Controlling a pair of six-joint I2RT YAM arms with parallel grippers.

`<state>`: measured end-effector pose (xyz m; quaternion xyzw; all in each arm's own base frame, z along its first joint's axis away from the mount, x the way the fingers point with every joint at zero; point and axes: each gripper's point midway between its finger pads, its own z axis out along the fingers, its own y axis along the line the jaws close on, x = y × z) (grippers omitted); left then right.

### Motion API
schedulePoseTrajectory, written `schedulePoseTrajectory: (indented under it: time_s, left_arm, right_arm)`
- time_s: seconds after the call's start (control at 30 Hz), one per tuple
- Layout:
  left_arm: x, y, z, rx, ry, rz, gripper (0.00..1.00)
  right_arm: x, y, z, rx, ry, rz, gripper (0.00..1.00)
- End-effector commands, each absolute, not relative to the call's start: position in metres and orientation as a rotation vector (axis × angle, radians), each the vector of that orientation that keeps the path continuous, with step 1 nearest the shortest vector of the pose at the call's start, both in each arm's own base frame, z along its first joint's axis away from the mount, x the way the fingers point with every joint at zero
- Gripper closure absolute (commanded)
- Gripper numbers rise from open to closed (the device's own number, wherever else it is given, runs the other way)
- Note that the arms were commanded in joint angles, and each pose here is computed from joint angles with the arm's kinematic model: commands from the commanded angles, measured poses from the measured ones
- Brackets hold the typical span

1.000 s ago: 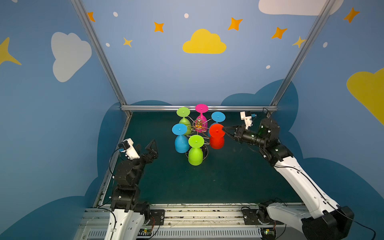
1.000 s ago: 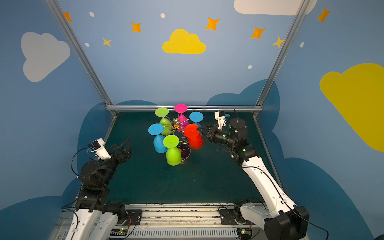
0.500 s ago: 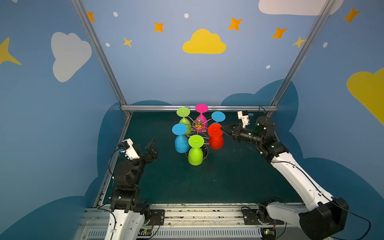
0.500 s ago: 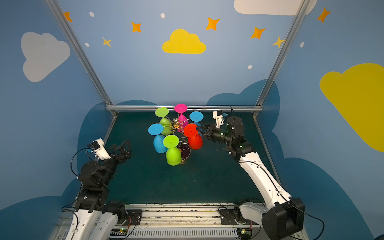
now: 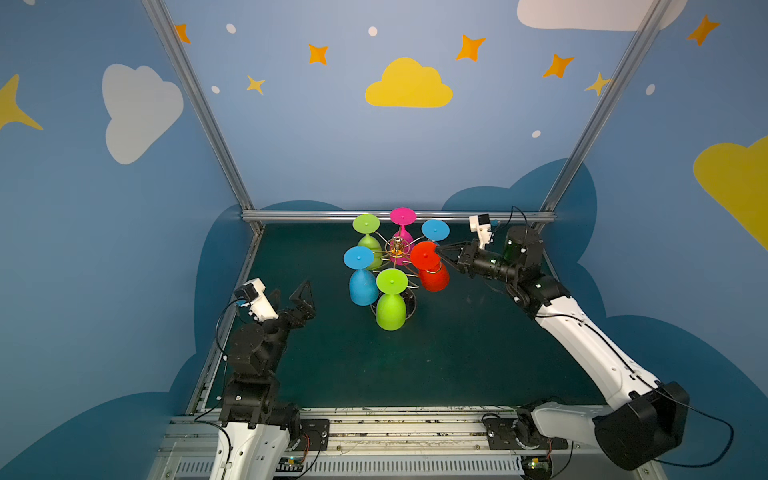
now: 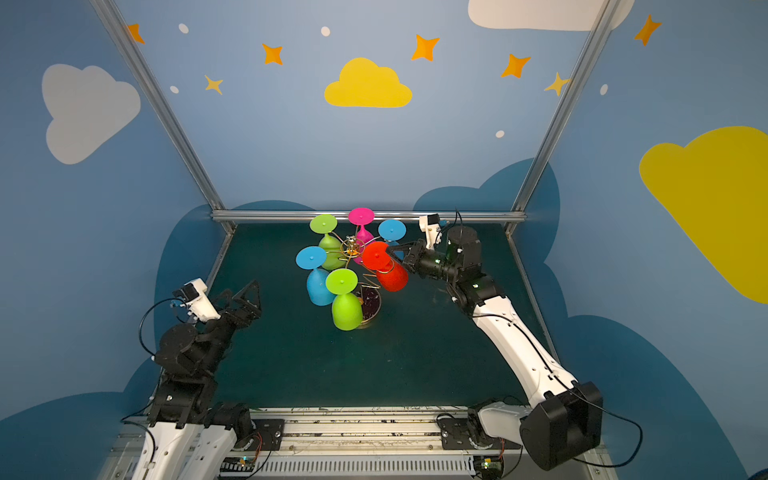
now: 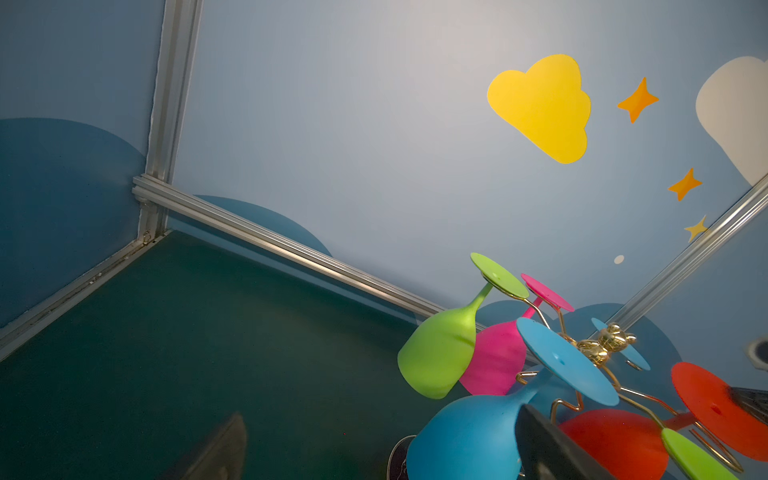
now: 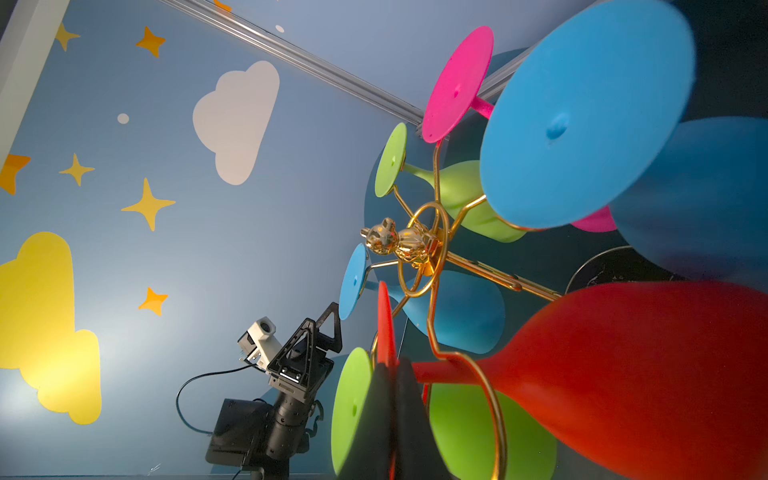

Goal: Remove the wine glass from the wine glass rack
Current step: 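Close the right gripper on the red glass's foot at the rack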

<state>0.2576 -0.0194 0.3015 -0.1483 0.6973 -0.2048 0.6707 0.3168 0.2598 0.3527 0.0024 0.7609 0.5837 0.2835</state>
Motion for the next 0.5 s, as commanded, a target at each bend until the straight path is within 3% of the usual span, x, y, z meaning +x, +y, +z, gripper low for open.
schedulePoseTrajectory:
  time_s: [0.0,0.47]
  left_arm:
    - [0.253,-0.016,0.317,-0.337,1.530,-0.456,0.00]
    - [0.252,-0.016,0.317,-0.338,1.528,-0.456,0.00]
  right_arm:
    - [0.316,0.268,0.375,-0.057,1.969,1.579,1.00]
    - [0.305,0.280,0.363,-0.127,2.036,1.544,1.00]
